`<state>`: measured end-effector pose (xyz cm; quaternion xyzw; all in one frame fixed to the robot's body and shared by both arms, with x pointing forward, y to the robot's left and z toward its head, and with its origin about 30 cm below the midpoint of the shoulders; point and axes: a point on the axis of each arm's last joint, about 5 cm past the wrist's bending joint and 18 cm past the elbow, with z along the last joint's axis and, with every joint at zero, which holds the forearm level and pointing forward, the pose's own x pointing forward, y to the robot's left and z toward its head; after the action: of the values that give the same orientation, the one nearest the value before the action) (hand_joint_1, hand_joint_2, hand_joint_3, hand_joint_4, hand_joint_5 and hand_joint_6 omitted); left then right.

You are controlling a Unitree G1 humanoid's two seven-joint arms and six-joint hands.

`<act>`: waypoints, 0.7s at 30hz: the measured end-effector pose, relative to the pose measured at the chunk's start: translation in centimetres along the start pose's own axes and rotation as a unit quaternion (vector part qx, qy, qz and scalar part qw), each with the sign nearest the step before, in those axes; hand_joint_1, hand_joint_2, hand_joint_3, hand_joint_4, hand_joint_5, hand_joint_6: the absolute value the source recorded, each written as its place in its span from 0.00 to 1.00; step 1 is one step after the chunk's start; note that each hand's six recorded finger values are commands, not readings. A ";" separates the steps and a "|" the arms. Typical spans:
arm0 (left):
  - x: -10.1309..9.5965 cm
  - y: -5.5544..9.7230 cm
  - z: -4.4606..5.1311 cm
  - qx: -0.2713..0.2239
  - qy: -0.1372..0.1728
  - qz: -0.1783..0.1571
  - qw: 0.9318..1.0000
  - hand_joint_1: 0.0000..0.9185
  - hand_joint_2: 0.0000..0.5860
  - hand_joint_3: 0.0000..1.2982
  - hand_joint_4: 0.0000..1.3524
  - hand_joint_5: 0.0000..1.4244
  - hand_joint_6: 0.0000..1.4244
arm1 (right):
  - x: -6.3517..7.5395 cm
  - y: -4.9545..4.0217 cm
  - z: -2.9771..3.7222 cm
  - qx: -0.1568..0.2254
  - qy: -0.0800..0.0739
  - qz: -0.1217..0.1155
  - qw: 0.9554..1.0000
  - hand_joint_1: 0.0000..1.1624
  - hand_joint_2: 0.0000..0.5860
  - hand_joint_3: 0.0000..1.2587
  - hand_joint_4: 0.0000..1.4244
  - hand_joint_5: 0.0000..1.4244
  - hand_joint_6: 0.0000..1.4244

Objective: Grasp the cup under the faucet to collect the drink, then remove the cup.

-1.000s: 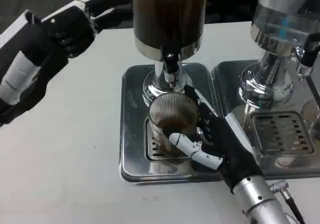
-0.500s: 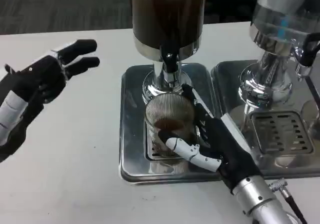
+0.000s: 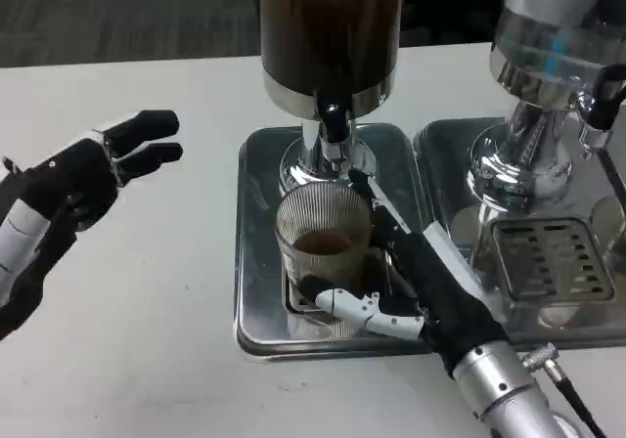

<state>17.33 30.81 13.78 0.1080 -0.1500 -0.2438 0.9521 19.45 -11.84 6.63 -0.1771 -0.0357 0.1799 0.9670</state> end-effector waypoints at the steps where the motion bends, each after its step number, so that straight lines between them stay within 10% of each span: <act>1: -0.1 0.0 -0.05 -0.001 0.002 0.002 1.000 0.00 0.24 0.17 0.09 0.11 0.06 | 0.0 0.02 -0.05 -0.003 0.005 -0.002 1.000 0.61 0.30 0.00 0.00 0.03 0.07; 21: -1.5 -0.3 -0.42 -0.011 0.028 0.018 0.999 0.00 0.24 0.19 0.11 0.12 0.06 | 1.3 0.88 0.29 -0.001 0.021 -0.011 1.000 0.58 0.31 0.00 0.00 0.02 0.08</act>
<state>16.09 31.32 12.96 0.1012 -0.1223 -0.2249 0.9614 20.32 -10.51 6.60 -0.1810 -0.0176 0.1652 0.9694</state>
